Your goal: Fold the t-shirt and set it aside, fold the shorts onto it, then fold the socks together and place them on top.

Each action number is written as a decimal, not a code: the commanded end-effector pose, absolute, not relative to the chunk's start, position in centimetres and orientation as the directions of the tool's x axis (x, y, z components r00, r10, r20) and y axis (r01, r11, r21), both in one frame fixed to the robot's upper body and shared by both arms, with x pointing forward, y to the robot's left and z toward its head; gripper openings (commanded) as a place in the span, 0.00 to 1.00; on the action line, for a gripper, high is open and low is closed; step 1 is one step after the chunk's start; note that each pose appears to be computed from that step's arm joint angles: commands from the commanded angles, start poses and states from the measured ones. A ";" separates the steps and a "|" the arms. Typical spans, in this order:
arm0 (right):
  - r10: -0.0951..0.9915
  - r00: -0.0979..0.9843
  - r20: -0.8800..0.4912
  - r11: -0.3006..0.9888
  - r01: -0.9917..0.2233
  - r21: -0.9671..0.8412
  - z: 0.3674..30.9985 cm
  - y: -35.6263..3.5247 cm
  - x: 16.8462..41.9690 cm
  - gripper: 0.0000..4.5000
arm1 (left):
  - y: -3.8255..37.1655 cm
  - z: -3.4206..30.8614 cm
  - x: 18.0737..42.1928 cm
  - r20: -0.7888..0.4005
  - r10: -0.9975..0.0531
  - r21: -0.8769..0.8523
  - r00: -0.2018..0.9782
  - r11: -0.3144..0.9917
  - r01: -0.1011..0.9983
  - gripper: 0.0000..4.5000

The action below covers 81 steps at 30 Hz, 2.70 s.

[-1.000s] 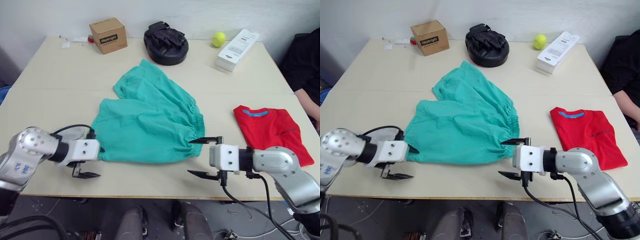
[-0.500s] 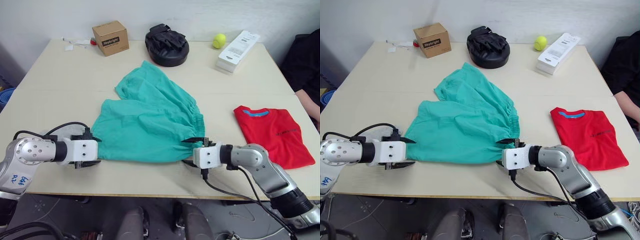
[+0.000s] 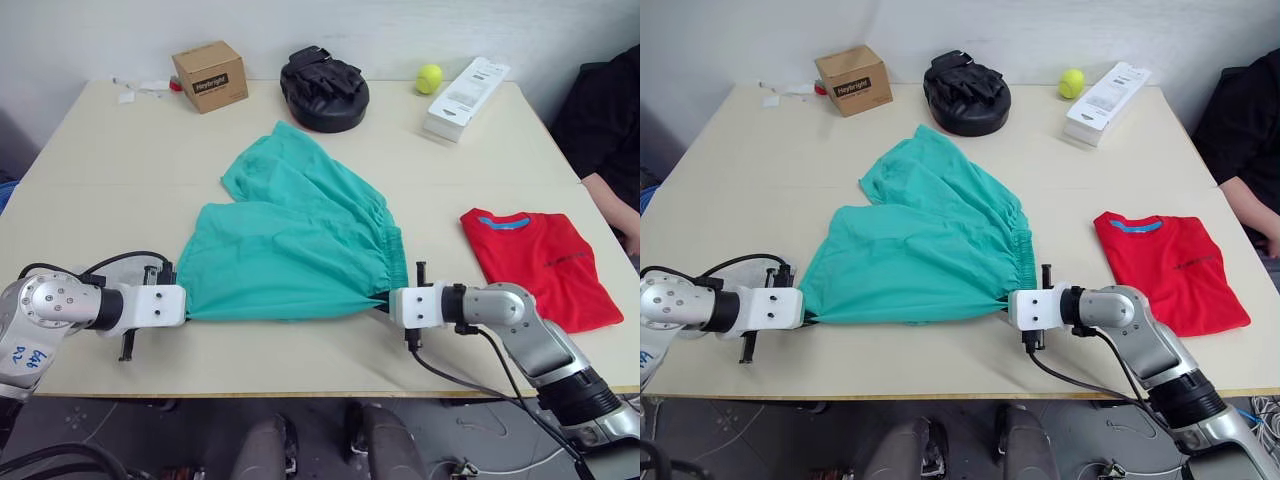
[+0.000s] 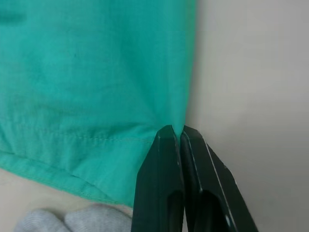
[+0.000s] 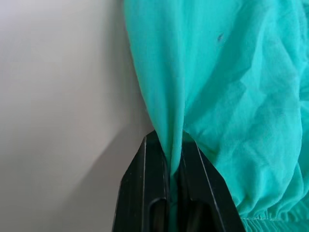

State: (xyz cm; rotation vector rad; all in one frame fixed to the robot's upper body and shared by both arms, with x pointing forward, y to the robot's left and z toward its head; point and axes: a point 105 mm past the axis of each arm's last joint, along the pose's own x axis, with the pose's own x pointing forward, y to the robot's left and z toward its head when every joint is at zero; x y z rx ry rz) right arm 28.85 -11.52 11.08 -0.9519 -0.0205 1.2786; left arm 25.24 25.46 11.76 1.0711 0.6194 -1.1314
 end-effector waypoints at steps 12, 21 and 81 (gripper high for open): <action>0.873 -0.040 -0.486 -0.149 -0.971 -0.188 13.6 -14.0 21.8 0.00 | 24.8 12.5 15.3 -0.854 -0.476 -0.232 -0.212 -0.017 0.973 0.01; 0.635 0.771 0.049 0.421 -0.292 -0.859 26.3 -17.8 38.3 0.00 | 22.0 31.6 38.6 0.016 -0.501 0.882 0.865 0.414 0.224 0.01; 0.948 0.191 -0.253 0.225 -0.968 0.114 14.1 -15.8 22.8 0.00 | 22.6 27.1 32.0 -0.706 -0.456 0.603 0.541 0.011 0.797 0.01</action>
